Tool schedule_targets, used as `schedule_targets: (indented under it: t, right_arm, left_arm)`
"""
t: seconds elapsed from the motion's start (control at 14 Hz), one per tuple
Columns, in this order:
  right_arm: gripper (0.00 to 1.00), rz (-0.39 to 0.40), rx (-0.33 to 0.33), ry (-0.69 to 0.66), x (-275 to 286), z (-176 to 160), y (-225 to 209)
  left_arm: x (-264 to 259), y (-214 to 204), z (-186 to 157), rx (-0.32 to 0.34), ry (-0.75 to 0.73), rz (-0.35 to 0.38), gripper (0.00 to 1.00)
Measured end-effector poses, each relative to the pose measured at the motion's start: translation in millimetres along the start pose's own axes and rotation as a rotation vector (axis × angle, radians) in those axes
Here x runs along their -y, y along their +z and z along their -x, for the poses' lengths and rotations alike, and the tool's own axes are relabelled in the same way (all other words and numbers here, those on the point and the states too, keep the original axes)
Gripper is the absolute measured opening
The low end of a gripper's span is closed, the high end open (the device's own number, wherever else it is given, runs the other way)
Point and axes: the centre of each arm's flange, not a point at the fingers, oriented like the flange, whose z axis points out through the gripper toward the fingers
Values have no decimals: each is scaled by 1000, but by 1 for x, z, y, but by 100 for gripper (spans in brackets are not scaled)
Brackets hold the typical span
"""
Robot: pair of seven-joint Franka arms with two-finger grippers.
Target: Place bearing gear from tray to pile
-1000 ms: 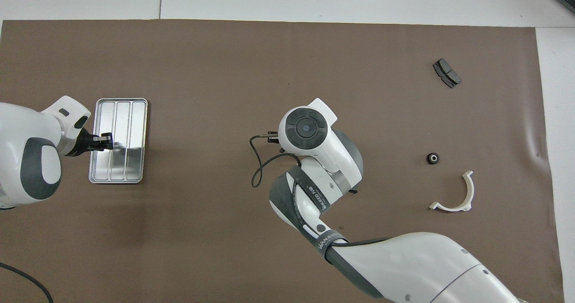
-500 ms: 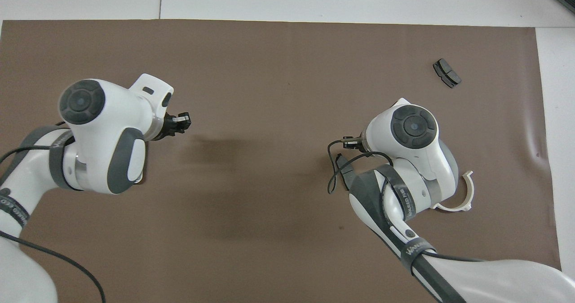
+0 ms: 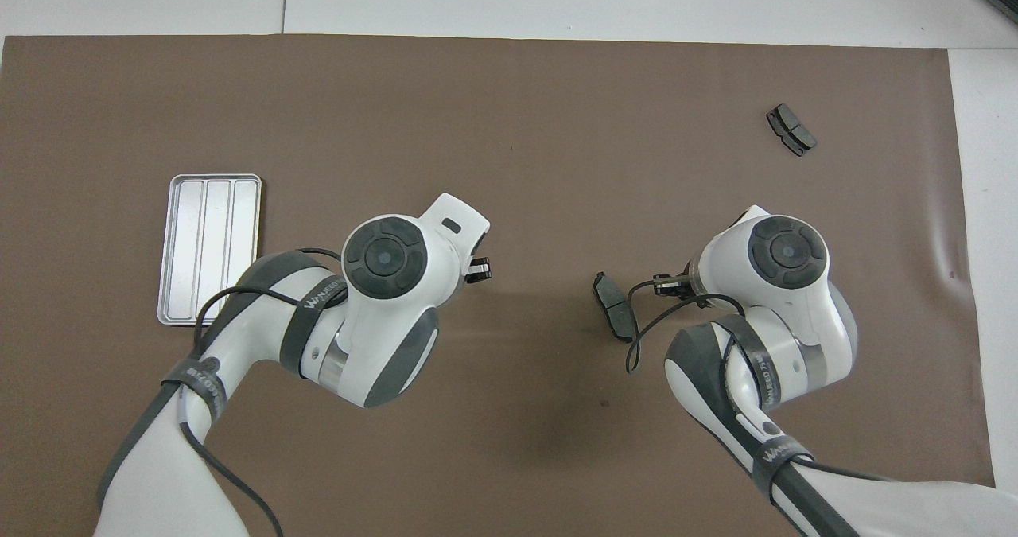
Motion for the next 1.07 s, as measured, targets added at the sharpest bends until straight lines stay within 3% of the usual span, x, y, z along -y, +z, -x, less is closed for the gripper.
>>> schedule_targets:
  t: [0.14, 0.21, 0.57, 0.64, 1.07]
  right_arm:
    - [35, -5, -11, 0, -10, 3, 8]
    - [43, -6, -11, 0, -10, 4, 10]
    - [96, -18, -34, 3, -5, -5, -8]
    - [100, -28, -36, 10, -1, -10, -16]
    - [100, -91, -84, 48, 75, -21, -53]
  left_arm:
    - [-13, 26, 4, -11, 28, -11, 22]
    - [-15, 30, 2, -17, 31, -12, 30]
    - [-9, -1, -26, -73, 1, 21, 86]
    - [2, -18, -40, -83, -24, 29, 96]
    - [144, -172, -127, 9, 5, -22, 100]
